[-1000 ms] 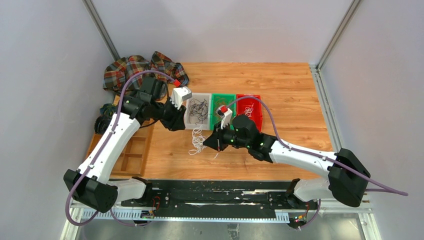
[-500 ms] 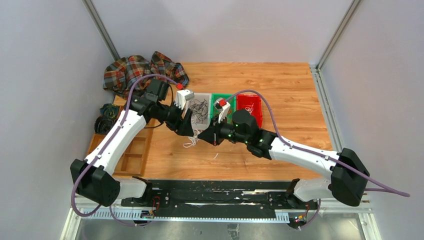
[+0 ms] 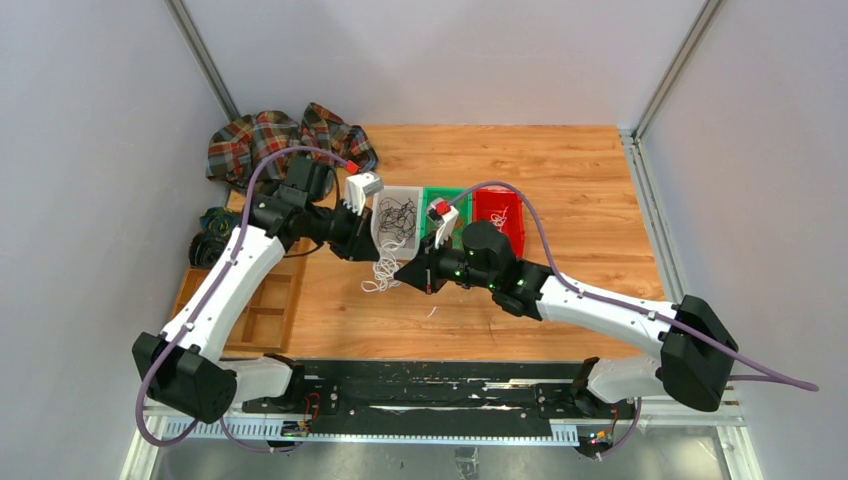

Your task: Untangle the cables

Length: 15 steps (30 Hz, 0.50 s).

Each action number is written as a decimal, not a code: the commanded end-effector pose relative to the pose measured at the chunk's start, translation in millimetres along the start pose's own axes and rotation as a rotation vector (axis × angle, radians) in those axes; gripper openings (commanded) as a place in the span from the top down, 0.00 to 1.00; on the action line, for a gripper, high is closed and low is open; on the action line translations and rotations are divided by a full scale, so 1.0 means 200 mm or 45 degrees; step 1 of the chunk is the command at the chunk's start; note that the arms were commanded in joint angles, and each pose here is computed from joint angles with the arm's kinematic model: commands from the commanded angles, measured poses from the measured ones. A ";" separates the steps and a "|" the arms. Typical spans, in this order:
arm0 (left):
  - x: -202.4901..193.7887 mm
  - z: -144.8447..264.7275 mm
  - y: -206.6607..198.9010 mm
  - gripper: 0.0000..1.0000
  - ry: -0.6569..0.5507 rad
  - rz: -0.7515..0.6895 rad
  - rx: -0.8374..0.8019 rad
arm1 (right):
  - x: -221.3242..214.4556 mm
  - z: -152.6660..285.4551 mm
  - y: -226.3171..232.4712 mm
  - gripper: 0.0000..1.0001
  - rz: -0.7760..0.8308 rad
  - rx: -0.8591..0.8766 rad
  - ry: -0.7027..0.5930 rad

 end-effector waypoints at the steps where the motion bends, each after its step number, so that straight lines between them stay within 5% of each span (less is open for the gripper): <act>1: 0.04 0.06 -0.03 0.96 -0.084 -0.068 0.015 | -0.02 0.00 0.01 0.99 -0.010 -0.010 -0.011; 4: 0.05 0.08 -0.04 0.98 -0.107 -0.083 0.022 | -0.05 0.00 -0.01 0.95 -0.026 -0.069 0.014; 10: 0.06 0.11 -0.08 0.99 -0.141 -0.098 -0.015 | -0.07 0.00 -0.07 0.65 -0.035 -0.268 0.067; 15: 0.04 0.12 -0.10 0.99 -0.130 -0.103 -0.062 | 0.00 -0.01 -0.06 0.56 0.020 -0.333 0.024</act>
Point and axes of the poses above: each gripper's point midway between its finger pads, its own z axis back along the fingers, its own y axis along the line the jaws close on, x = y × z, the point moved 10 cm from there along z, back along the fingers, and after that the axes turned 9 degrees about z, right-handed, at the moved point
